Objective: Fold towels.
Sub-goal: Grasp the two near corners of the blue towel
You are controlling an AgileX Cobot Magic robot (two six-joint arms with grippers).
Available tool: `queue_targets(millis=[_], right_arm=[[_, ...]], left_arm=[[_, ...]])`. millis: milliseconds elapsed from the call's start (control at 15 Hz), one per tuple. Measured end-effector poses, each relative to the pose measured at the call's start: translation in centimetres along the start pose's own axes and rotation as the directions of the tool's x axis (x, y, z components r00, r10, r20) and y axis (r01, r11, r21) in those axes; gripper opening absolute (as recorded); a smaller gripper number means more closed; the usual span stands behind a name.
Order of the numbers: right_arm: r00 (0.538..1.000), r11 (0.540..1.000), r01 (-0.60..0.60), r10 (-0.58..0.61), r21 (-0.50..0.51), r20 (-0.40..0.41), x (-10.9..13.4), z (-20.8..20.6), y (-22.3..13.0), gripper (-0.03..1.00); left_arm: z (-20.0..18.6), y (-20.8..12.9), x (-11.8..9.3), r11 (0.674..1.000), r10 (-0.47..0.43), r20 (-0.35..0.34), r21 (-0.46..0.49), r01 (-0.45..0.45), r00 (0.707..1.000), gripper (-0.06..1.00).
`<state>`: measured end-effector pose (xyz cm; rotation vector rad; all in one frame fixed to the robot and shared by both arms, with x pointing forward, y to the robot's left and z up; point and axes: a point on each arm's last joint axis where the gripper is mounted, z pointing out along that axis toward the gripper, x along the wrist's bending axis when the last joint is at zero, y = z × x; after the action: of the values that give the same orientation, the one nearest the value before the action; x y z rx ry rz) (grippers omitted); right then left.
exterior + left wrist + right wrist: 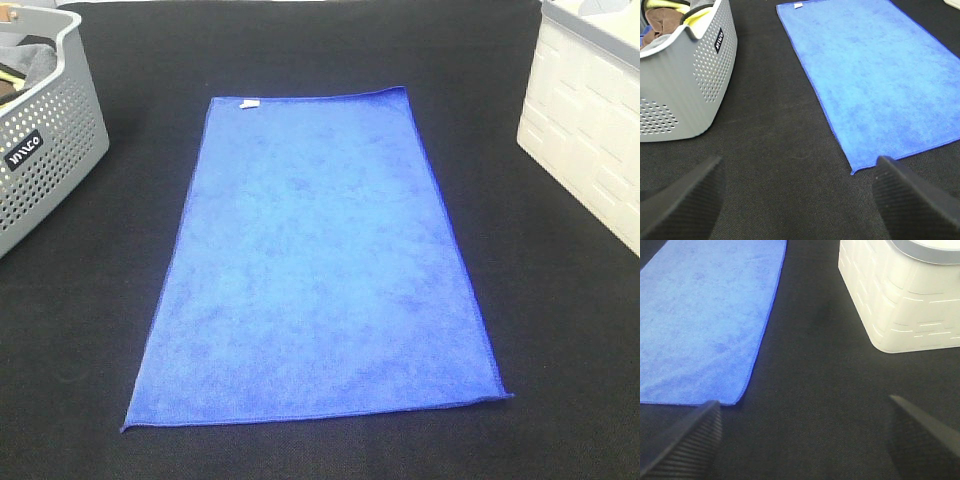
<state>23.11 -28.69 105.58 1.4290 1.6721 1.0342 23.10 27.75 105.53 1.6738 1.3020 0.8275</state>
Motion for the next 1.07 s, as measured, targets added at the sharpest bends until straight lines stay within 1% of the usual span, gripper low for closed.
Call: queue_targets(millis=[1067], right_arm=[[1.000,1.000,0.000,0.000,0.000,0.000,0.00,0.00,0.00,0.82]], left_arm=[[0.00,0.00,0.00,1.000,0.000,0.000,0.000,0.000,1.000,0.77]])
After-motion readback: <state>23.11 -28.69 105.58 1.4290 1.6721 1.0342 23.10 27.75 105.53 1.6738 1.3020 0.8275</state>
